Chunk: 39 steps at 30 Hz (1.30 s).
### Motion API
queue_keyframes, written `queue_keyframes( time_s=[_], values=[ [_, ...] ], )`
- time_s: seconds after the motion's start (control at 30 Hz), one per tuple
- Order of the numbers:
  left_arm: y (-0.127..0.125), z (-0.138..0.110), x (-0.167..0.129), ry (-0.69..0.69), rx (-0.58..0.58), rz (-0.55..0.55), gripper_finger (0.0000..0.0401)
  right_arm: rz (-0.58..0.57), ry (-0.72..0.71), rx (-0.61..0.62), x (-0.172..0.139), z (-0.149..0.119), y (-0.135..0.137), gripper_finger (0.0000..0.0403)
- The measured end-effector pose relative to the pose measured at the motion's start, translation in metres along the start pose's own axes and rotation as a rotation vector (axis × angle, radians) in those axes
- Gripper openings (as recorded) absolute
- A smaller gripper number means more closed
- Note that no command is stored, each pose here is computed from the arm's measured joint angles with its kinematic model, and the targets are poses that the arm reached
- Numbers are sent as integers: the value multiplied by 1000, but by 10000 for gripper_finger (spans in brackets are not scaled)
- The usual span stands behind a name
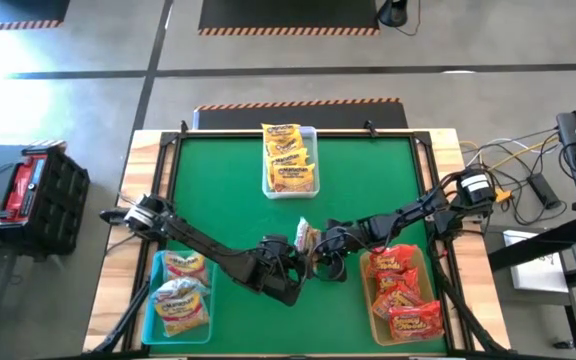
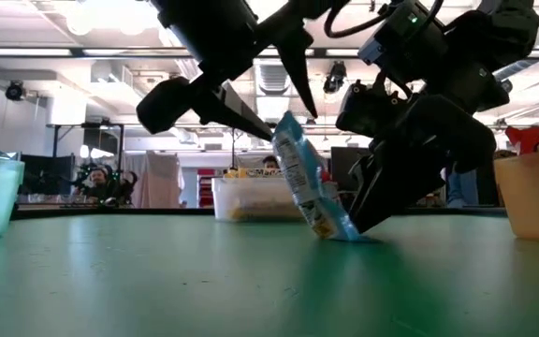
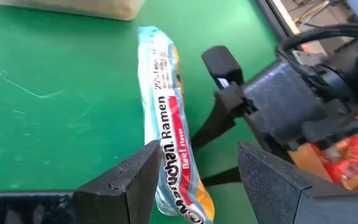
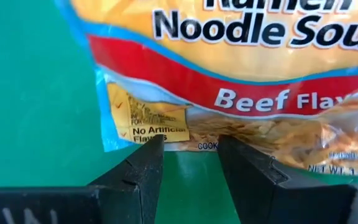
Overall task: Sort Maruchan noodles
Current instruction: Put the blue noodle pack into the blue bin
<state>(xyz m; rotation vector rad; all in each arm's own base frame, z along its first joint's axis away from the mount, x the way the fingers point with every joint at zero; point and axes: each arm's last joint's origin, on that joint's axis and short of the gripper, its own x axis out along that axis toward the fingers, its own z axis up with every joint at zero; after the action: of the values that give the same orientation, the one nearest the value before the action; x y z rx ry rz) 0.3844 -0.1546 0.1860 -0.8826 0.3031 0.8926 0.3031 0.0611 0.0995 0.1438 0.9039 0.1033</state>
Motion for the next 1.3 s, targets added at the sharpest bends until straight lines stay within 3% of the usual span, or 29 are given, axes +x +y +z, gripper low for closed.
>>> queue_keyframes(
  time_s=[0.5, 1.07, 1.3],
  values=[
    [5, 11, -4, -5, 21, 55, 197, 9, -48, 44, 0, -13, -4, 150],
    [13, 20, 26, -3, 57, 120, 197, -10, -60, 44, 1, -13, -5, 150],
    [20, 9, 38, 121, -25, 31, 197, -13, -62, 43, 1, -13, -5, 150]
  ],
)
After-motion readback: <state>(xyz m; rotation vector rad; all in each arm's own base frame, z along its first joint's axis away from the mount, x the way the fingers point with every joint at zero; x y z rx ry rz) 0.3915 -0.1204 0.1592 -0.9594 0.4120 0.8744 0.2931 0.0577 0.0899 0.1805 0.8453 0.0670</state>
